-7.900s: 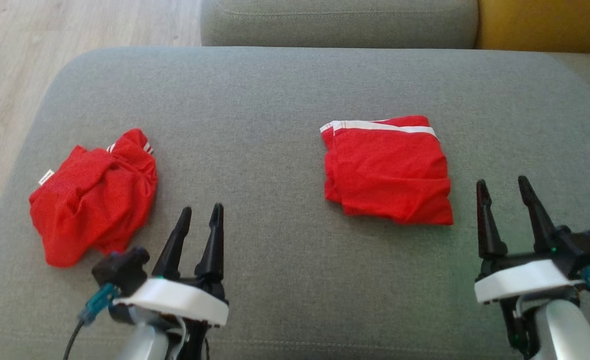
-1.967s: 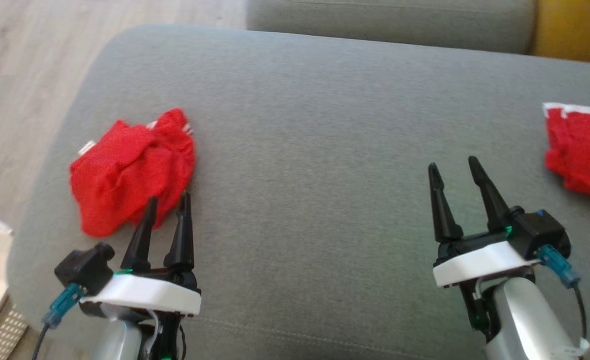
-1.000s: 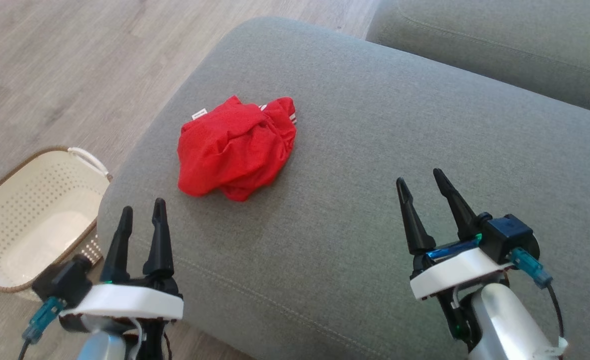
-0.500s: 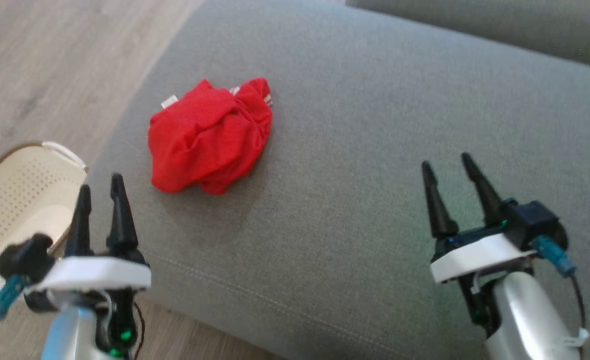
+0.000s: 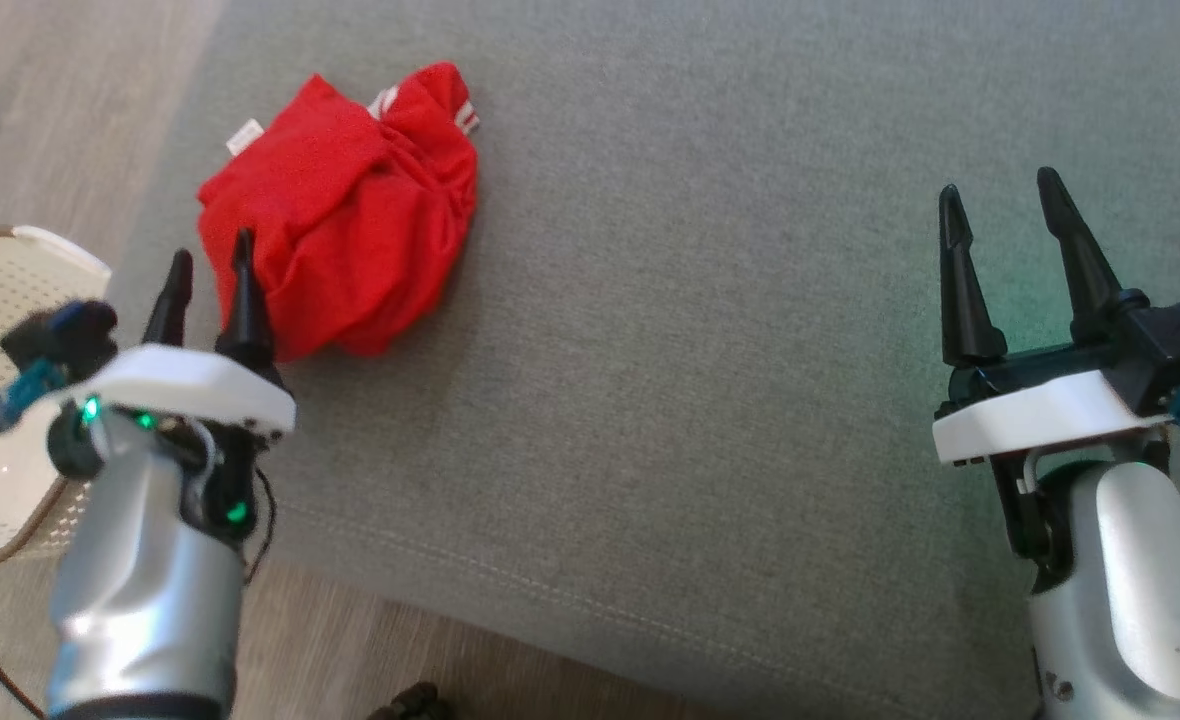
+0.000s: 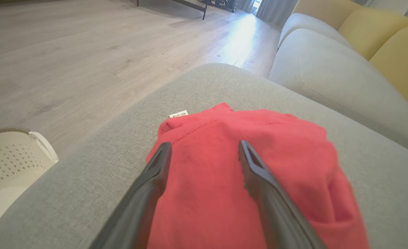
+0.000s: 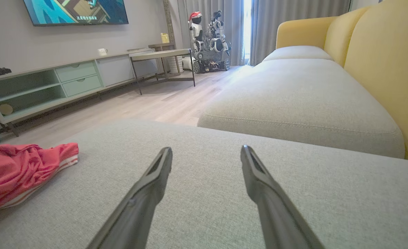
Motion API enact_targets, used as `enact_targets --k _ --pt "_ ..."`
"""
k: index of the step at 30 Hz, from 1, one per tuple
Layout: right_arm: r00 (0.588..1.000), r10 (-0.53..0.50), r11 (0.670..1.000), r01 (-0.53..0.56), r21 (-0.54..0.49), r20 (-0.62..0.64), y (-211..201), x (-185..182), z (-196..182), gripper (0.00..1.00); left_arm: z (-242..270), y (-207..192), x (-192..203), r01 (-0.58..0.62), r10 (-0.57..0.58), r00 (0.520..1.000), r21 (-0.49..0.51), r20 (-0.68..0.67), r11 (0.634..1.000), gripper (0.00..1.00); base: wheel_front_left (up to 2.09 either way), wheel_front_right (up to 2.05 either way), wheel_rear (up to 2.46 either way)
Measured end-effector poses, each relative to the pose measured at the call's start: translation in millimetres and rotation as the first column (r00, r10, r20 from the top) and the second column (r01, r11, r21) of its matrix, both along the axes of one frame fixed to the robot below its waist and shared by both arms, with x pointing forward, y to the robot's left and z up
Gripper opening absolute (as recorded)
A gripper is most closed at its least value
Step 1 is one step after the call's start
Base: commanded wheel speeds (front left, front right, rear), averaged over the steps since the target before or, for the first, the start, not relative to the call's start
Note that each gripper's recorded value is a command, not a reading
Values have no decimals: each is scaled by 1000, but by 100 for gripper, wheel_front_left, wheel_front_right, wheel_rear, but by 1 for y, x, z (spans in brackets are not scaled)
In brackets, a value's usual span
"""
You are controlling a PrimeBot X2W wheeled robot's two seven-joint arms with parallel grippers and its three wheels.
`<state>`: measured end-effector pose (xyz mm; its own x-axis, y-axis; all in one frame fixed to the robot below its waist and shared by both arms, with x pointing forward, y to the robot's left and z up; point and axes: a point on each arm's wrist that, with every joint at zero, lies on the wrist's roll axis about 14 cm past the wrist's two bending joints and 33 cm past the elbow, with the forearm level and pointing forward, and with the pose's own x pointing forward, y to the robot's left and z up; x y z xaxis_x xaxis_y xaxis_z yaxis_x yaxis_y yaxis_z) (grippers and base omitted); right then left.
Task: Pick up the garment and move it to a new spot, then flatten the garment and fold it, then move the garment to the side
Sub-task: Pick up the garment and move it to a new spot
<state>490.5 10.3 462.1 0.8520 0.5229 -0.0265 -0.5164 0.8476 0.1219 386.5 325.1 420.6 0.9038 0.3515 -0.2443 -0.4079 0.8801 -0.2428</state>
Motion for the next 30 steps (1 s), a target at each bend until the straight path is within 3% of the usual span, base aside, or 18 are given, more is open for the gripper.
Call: enact_targets --k 11,12,13,14,18,23,26,30 --pt "999 -27 1000 27 -16 -42 -13 3 -20 100 -42 3 24 19 -25 985 -37 -169 999 100 0 0 0" --pt "999 -31 999 31 -18 -43 -15 3 -21 100 -46 1 25 25 -33 982 -47 -187 999 95 0 0 0" --pt "998 -35 999 34 -19 -42 -16 3 -21 100 -49 -2 26 28 -39 979 -57 -201 998 37 0 0 0" --pt "998 -39 999 38 -20 -41 -18 4 -20 100 -52 -4 26 33 -46 977 -65 -211 997 0 0 0 0" --pt "998 -55 998 55 -2 -13 -23 6 -8 100 -47 -6 29 32 -45 982 -75 -183 997 0 0 0 0" --pt "998 -70 997 70 15 3 -28 3 1 100 -13 20 35 -18 16 998 -35 -61 999 0 0 0 0" --pt "997 -74 997 74 28 17 -30 -1 9 100 42 37 52 -48 47 993 12 110 999 0 0 0 0" --pt "996 -85 995 82 52 38 -34 -7 20 100 115 48 58 -81 49 946 88 320 993 0 0 0 0"
